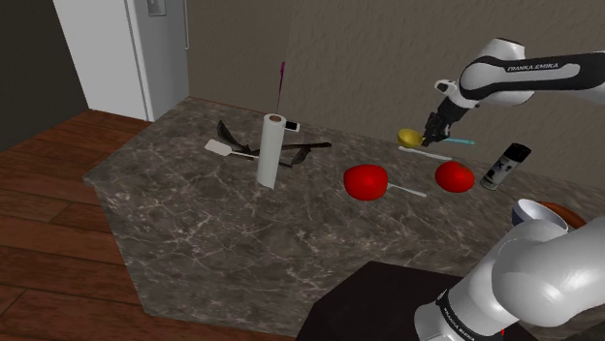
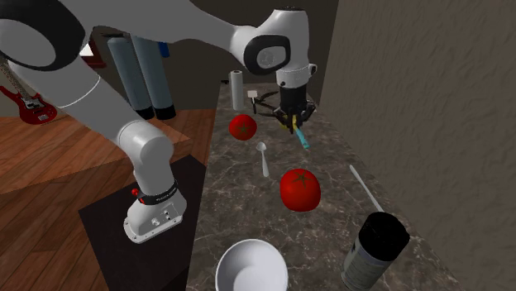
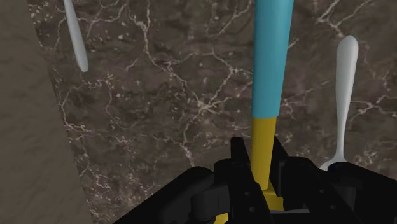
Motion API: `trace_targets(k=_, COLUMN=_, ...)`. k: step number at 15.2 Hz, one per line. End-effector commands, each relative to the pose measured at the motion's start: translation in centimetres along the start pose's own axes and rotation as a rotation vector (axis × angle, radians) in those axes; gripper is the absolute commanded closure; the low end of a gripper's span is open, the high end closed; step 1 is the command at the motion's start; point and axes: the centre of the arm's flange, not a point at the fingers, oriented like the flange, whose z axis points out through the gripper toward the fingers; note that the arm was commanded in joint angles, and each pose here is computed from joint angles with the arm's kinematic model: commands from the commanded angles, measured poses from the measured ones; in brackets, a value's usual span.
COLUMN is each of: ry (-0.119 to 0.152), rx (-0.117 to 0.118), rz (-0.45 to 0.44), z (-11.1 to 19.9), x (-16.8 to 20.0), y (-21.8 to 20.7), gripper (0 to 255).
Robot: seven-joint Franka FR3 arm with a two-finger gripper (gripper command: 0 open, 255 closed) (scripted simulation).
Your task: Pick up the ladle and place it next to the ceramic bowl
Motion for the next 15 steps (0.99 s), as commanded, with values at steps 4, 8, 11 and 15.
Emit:
trace_targets(k=4, ry=-0.001, rx=-0.001, rz=-0.001, z=-1.0, x=-5.4, y=-4.0, gripper=255)
trace_targets(k=8, ry=-0.001, rx=-0.001, rz=-0.001, z=-1.8, x=-9.6, y=-7.0, gripper=255)
trace_targets(k=11, ry=-0.001, rx=-0.001, rz=-0.001, z=-2.5, x=-12.8, y=-9.2, gripper=255)
trace_targets(k=15, ry=-0.001, rx=-0.001, rz=-0.001, z=-1.1, x=-14.0, y=-10.2, gripper=255)
